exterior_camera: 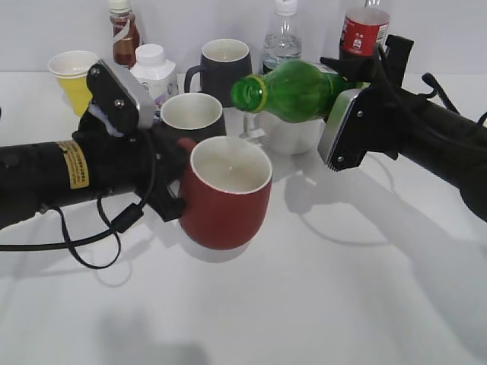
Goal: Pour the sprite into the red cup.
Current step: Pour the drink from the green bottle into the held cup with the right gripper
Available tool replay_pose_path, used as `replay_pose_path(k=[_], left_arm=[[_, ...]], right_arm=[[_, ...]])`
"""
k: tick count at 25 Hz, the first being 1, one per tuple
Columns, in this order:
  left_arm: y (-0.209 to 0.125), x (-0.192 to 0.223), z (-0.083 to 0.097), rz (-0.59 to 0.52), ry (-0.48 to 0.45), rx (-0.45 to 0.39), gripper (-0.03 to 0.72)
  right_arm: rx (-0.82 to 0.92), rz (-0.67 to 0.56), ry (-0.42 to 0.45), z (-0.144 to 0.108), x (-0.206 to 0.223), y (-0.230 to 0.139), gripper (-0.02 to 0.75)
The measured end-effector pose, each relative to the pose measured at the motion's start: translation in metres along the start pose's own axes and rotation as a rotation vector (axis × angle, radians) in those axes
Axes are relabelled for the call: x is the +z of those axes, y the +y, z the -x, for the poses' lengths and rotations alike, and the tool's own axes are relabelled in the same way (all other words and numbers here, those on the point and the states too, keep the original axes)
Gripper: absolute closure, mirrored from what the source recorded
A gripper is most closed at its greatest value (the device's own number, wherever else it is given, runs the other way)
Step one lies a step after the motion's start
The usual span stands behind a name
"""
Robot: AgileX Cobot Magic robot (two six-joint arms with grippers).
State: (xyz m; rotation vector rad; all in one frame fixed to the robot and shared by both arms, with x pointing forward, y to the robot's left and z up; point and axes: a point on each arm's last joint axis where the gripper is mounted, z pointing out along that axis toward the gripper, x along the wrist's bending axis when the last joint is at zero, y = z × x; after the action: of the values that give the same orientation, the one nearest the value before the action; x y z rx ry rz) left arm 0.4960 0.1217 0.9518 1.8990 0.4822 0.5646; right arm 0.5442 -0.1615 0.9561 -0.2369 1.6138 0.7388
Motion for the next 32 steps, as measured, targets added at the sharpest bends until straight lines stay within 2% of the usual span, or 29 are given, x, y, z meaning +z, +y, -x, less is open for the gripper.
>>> replay_pose_path(k=[14, 20, 32], left_arm=[[-0.0016, -0.0002, 0.0000, -0.020, 0.000, 0.005, 0.617], [-0.0012, -0.0002, 0.0030, -0.016, -0.033, 0.046, 0.617], [0.0001, -0.0004, 0.0039, -0.004, -0.043, 0.055, 0.617]], right_arm=[[-0.195, 0.002, 0.001, -0.0001, 0.0000, 0.0002, 0.341], [-0.236, 0.003, 0.001, -0.0001, 0.0000, 0.0002, 0.341], [-0.336, 0.002, 0.002, -0.0002, 0.0000, 0.0002, 0.341]])
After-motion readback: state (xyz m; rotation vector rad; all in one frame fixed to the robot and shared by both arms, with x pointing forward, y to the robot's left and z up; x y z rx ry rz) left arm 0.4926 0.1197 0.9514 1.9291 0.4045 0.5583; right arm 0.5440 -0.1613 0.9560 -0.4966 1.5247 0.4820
